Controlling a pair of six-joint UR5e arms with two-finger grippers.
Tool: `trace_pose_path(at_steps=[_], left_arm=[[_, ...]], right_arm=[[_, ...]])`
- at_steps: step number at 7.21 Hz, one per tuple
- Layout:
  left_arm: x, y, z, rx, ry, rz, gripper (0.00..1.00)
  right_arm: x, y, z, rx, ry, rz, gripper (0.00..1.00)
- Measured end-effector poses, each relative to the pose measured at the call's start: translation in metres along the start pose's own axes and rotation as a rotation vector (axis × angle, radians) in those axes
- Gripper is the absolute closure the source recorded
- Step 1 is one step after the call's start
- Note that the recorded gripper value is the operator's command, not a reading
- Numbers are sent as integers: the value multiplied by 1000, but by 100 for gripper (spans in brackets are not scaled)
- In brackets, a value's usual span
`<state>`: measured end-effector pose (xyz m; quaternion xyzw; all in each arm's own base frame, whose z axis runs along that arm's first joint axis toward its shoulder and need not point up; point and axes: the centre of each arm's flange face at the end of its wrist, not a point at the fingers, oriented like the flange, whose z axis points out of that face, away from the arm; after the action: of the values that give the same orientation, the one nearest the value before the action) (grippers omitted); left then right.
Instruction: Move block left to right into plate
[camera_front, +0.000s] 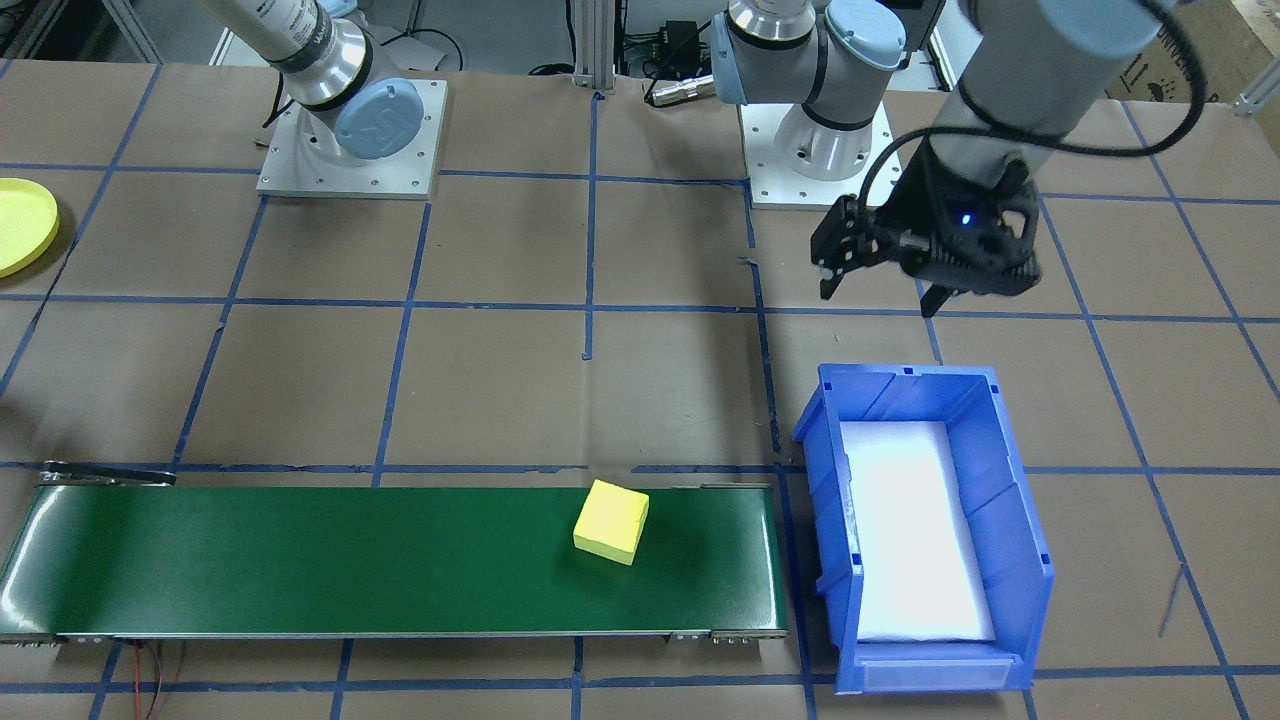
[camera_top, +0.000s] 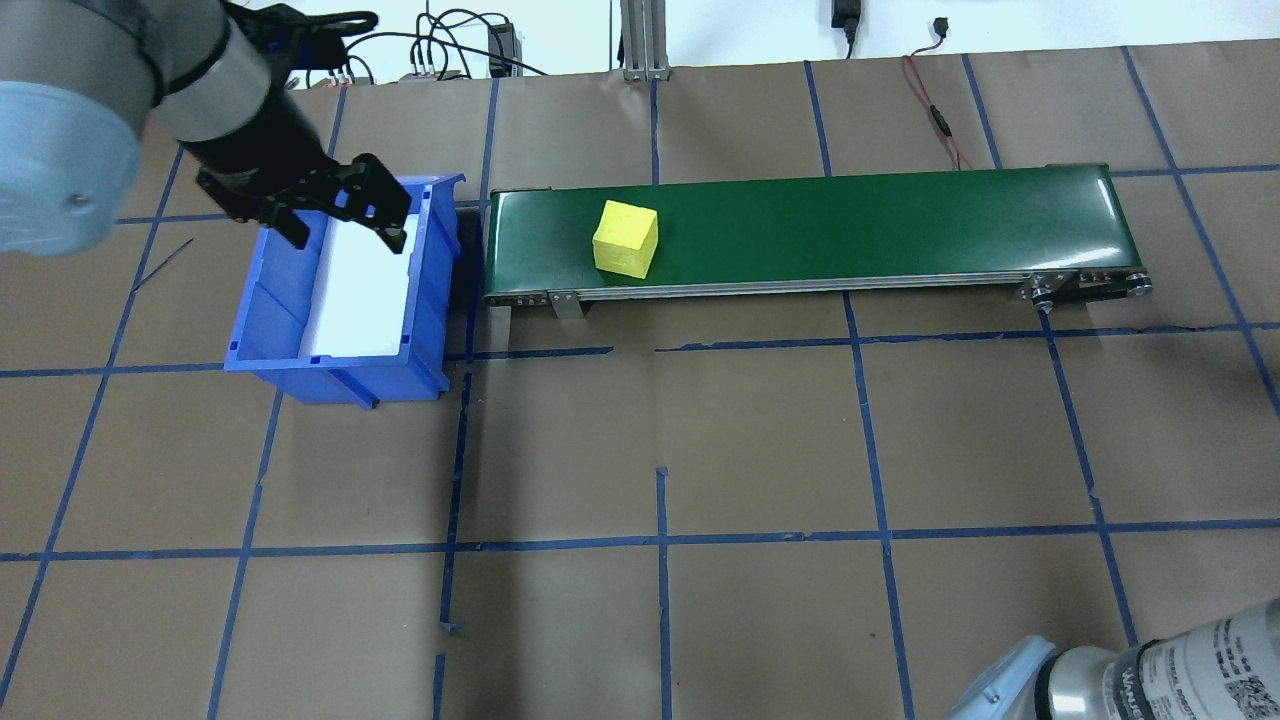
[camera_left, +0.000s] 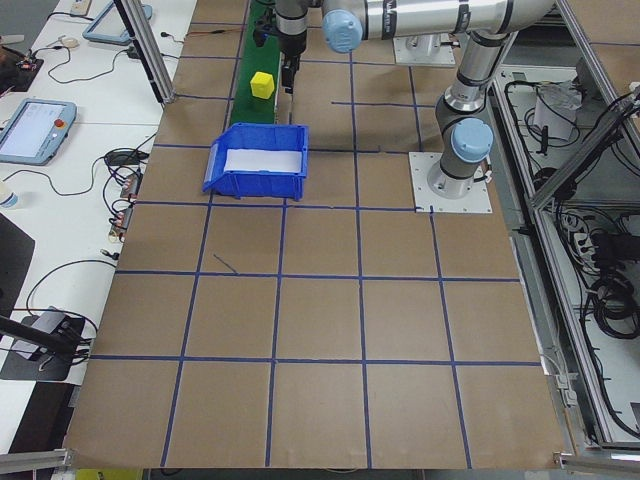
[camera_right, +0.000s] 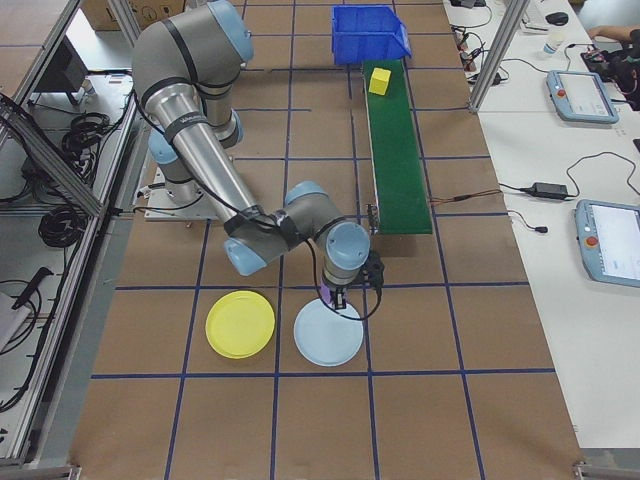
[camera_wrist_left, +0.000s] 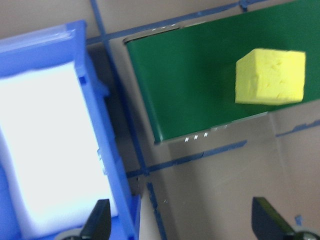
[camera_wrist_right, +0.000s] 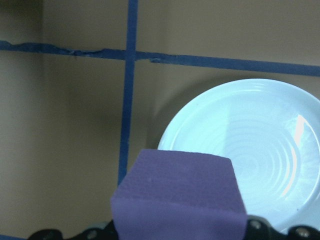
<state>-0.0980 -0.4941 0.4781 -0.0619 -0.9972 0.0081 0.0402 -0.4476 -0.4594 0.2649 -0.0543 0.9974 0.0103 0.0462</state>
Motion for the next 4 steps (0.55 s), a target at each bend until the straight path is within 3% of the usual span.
trace_pose_path(at_steps=[2, 3, 4], left_arm=[[0, 35, -19, -45, 12, -37, 0], [2, 40, -21, -50, 17, -48, 0], [3, 42, -23, -49, 20, -48, 0]], right_arm=[[30, 12, 28, 13, 11, 1, 39], [38, 14, 35, 15, 11, 5, 26], [43, 15, 39, 17, 11, 9, 0]])
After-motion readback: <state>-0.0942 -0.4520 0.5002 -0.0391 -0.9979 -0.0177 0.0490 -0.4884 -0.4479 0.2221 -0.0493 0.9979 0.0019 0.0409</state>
